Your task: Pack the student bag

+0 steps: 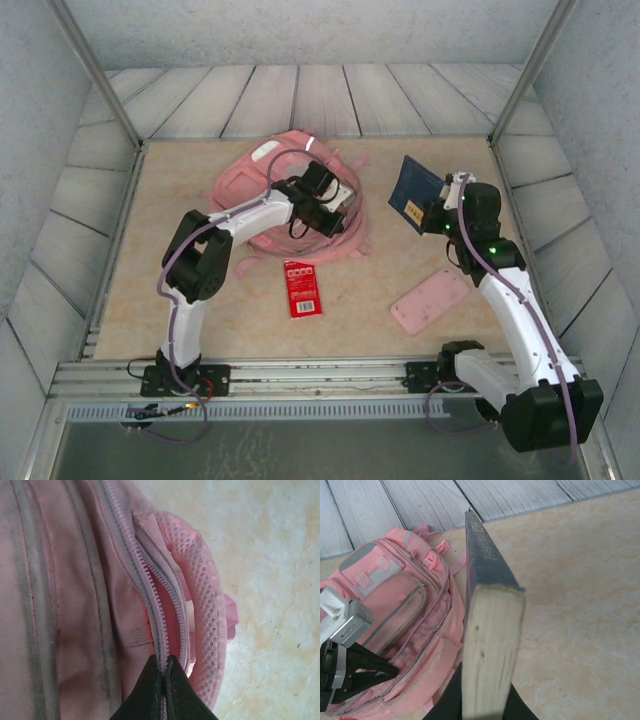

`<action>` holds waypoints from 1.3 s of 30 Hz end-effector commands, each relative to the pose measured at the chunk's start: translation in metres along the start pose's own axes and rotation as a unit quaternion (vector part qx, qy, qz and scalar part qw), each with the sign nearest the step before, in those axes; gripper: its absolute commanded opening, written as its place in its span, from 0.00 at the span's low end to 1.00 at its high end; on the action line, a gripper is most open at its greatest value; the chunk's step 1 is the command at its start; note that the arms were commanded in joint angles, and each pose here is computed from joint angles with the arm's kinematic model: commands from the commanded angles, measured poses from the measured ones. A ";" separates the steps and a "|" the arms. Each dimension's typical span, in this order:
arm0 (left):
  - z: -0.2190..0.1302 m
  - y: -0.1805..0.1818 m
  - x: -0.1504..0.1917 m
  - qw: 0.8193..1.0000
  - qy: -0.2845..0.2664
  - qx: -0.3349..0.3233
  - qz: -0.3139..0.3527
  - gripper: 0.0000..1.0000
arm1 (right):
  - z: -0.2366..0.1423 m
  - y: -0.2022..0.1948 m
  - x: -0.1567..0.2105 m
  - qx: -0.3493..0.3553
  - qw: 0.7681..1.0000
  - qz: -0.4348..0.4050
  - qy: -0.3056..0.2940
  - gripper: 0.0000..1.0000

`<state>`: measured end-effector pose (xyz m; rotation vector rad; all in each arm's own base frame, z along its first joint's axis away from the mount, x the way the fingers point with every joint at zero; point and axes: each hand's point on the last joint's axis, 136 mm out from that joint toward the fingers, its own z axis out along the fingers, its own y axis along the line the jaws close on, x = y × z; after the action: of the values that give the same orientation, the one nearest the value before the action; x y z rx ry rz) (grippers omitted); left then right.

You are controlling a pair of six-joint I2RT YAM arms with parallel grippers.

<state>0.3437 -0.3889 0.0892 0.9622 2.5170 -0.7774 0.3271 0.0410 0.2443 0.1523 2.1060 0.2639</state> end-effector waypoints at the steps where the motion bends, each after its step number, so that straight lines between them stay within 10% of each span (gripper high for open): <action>1: -0.010 0.000 -0.010 1.000 -0.002 -0.013 -0.016 0.00 | 0.004 0.005 0.002 -0.017 1.000 -0.003 0.007 0.00; 13: -0.125 -0.016 -0.067 0.993 -0.110 0.010 -0.047 0.00 | 0.005 0.038 0.043 -0.115 0.985 0.002 0.129 0.00; 23: -0.216 -0.035 -0.094 0.974 -0.203 0.082 -0.060 0.00 | 0.003 0.108 0.065 -0.345 0.913 0.061 0.209 0.00; 39: -0.242 -0.060 -0.105 0.952 -0.249 0.166 -0.070 0.00 | 0.071 0.140 0.053 -0.436 0.846 0.236 0.198 0.00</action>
<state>0.3627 -0.3299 0.2956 0.5362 2.2678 -1.2097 0.3464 0.1861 0.1761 0.0838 2.2182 1.5208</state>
